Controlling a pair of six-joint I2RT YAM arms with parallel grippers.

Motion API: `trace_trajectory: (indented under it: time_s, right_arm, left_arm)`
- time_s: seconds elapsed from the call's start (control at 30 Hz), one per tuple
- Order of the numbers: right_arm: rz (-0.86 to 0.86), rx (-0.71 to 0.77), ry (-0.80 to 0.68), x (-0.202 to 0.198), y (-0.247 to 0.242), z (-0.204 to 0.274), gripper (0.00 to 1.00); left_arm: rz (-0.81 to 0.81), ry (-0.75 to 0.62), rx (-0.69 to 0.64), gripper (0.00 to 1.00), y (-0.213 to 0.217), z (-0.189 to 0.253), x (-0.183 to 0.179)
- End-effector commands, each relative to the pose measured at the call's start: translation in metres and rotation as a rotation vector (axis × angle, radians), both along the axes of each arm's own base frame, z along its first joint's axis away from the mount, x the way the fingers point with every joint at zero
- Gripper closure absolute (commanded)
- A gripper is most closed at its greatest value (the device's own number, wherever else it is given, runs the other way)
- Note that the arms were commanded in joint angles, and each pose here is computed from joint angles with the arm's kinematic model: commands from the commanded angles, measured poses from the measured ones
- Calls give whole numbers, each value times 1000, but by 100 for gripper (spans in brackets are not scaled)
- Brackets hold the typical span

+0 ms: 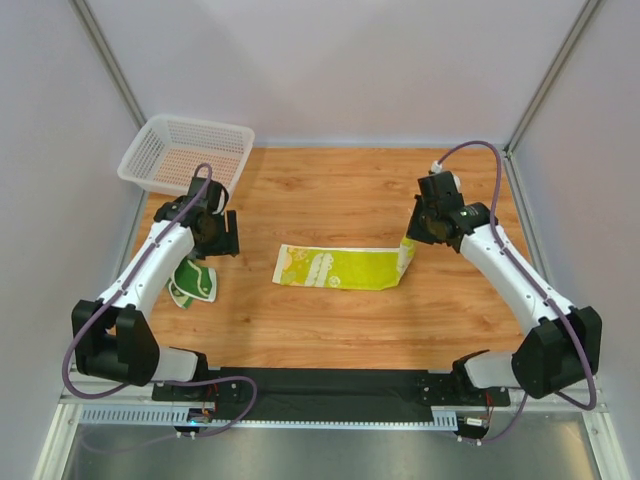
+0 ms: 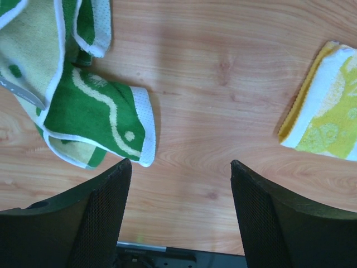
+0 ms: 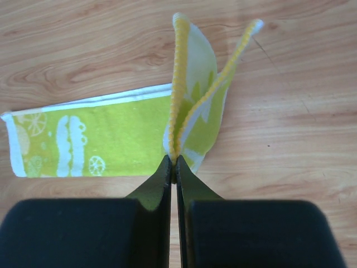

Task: Roll the towels
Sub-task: Fold the towel

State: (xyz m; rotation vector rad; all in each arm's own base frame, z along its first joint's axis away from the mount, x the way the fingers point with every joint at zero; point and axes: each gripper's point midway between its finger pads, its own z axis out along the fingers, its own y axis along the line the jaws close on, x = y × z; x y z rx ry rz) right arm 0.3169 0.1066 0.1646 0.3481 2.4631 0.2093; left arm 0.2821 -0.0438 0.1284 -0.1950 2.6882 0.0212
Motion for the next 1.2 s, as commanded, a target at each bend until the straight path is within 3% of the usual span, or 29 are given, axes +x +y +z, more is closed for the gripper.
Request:
trace_trajectory:
  time_s: [0.0,0.17,0.4,0.73,1.17]
  right_arm:
    - [56,-23,-40,8,20,23,100]
    - [175,-25,-44,8,72,33,100]
    - [281,-25,-48,5,131,37,100]
    - [378,-36,-57,3,196,40,100]
    - [430,-40,-40,5,246,24,100]
  left_arm:
    - [28,-38,66,22,15,11,2]
    - [7,-114,0,20,5,20,3]
    - [18,-332,-67,16,2,60,3]
    - [19,-332,-58,18,4,65,-1]
    - [10,-320,-55,18,3,64,-2]
